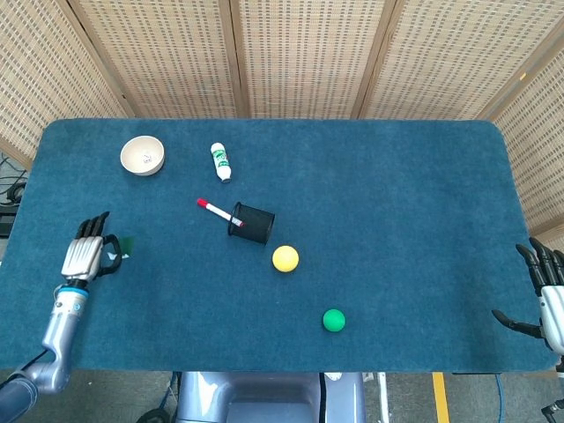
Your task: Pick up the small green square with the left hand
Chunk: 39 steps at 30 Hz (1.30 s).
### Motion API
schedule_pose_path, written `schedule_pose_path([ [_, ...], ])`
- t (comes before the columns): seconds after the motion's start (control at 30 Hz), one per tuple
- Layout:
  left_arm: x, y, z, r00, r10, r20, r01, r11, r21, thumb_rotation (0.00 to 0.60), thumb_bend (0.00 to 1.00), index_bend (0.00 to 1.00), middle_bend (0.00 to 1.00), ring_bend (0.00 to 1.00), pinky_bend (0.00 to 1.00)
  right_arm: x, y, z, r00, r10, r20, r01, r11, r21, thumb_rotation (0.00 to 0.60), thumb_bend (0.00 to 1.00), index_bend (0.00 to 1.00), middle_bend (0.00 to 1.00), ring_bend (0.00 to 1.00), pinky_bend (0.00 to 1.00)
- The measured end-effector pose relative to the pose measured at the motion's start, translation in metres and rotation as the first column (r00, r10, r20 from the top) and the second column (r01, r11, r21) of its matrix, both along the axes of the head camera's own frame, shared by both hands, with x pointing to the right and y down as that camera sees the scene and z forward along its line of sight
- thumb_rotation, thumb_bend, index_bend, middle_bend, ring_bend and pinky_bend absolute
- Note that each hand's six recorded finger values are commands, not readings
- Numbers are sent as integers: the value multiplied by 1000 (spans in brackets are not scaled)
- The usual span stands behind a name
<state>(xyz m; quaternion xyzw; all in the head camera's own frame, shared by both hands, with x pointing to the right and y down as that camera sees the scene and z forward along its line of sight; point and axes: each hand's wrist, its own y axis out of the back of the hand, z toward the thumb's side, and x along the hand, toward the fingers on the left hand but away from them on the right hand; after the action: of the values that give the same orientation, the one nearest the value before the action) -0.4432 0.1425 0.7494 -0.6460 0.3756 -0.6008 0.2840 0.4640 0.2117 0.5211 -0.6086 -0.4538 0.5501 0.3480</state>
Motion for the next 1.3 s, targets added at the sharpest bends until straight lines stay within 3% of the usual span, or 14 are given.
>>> schedule_pose_path([
  [0.33,4,-70,-15,999,-28,31,27,999,23,600,533,756,0,0,0,0,0,4,1000,2,-12,-2,1000,-9,600,0,0,0,0,0],
  [0.53,3,-112,-39,998,-63,22,61,995,83,600,516,756,0,0,0,4,-2,6,1000,15,-19,-16,1000,-13,600,0,0,0,0,0],
  [0.6,3,-118,-47,998,-65,14,63,993,103,600,463,688,0,0,0,3,-2,6,1000,15,-19,-15,1000,-14,600,0,0,0,0,0],
  [0.67,2,-120,-57,998,-64,3,64,990,123,600,310,420,0,0,0,3,-2,6,1000,13,-19,-13,1000,-14,600,0,0,0,0,0],
  [0.73,0,-119,-66,998,-63,-6,63,988,141,600,161,139,0,0,0,2,-2,5,1000,10,-19,-10,1000,-9,600,0,0,0,0,0],
  [0.77,-2,-117,-73,998,-61,-11,62,986,155,600,88,40,0,0,0,2,-2,5,1000,9,-19,-9,1000,-7,600,0,0,0,0,0],
  [0.8,-5,-114,-78,998,-60,-14,61,984,165,600,52,8,0,0,0,2,-1,4,1000,7,-19,-7,1000,-6,600,0,0,0,0,0],
  [0.87,-13,-106,-91,998,-57,-20,60,981,184,600,2,0,0,0,0,0,-1,3,1000,3,-16,-3,1000,-1,600,0,0,0,0,0],
  [1.3,-59,-25,-186,996,-78,-51,88,961,262,600,0,0,0,0,0,-1,1,-6,1000,-4,-1,4,1000,23,600,0,0,0,0,0],
])
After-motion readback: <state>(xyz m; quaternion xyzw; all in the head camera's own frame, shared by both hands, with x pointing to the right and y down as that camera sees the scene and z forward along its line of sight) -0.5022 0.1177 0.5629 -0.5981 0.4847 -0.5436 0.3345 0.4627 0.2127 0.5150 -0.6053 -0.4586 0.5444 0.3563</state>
